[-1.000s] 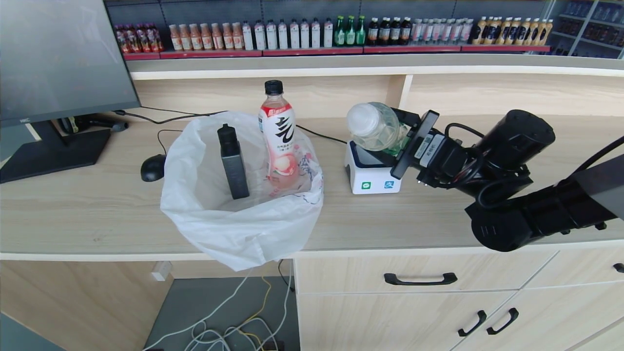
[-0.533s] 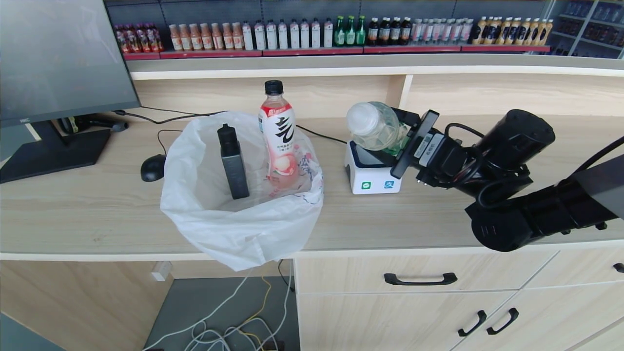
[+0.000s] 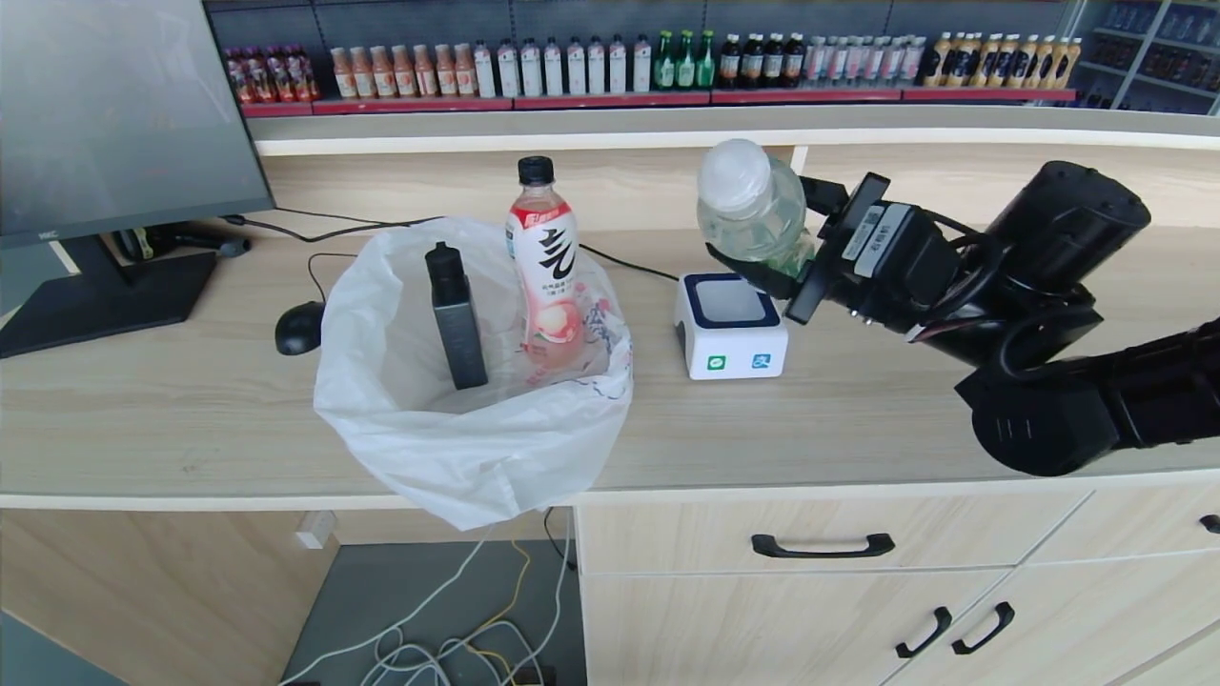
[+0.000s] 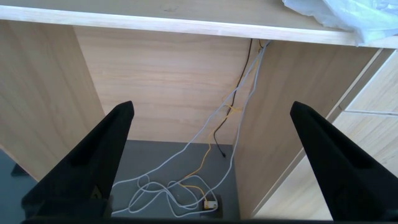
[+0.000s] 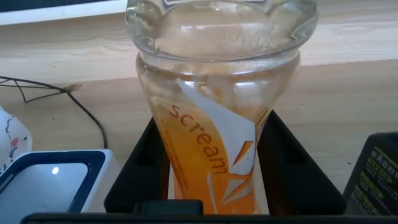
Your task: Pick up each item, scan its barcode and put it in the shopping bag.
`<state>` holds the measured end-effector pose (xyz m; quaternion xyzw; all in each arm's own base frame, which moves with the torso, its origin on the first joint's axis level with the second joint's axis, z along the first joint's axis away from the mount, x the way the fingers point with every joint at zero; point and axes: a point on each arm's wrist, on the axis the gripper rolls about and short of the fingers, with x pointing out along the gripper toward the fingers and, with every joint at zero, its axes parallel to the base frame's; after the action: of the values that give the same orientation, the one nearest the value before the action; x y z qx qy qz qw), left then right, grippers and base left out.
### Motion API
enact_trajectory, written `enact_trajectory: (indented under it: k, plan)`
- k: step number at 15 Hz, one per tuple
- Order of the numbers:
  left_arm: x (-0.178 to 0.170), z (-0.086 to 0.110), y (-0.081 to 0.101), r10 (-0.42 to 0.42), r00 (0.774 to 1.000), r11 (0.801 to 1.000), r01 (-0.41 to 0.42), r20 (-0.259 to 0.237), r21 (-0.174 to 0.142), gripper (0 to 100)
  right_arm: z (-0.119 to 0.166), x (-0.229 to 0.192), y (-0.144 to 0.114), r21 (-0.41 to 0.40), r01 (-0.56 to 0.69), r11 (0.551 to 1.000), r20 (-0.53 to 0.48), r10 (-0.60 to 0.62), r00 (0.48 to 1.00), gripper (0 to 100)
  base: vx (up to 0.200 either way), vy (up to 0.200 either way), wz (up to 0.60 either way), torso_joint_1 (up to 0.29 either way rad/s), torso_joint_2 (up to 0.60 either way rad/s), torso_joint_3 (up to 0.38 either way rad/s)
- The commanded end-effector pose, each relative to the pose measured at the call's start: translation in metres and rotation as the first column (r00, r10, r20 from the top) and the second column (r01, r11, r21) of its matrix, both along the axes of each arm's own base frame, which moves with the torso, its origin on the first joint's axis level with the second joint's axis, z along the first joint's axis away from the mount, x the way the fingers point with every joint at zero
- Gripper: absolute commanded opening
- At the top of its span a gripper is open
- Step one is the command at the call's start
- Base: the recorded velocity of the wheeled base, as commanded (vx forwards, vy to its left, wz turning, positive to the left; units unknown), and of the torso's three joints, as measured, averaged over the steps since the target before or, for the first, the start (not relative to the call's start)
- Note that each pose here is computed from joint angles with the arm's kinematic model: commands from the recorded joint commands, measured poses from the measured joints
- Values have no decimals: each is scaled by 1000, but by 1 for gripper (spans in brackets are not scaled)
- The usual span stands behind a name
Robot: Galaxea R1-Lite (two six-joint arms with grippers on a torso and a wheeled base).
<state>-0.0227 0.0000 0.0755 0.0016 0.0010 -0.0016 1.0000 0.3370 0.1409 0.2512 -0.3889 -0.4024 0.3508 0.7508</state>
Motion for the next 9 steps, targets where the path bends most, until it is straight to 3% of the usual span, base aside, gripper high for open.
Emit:
enact_trajectory:
  k: [1,3,5,9]
  plan:
    - [0,0,0,-1,1000,1000,1,0,0,100,31,-26,-12,46,-10,999,26,9,1000,0,0,0,0,0,0,0]
    - [0,0,0,-1,1000,1000,1,0,-2,100,40,-37,-16,113,-45,993,-44,51,998,0,0,0,0,0,0,0]
    - [0,0,0,0,1000,1000,0,0,-3,100,46,-61,-25,241,-20,970,-110,48,993,0,0,0,0,0,0,0]
    - [0,0,0,0,1000,1000,0,0,-2,100,30,-92,-47,473,87,877,-247,37,968,0,0,0,0,0,0,0]
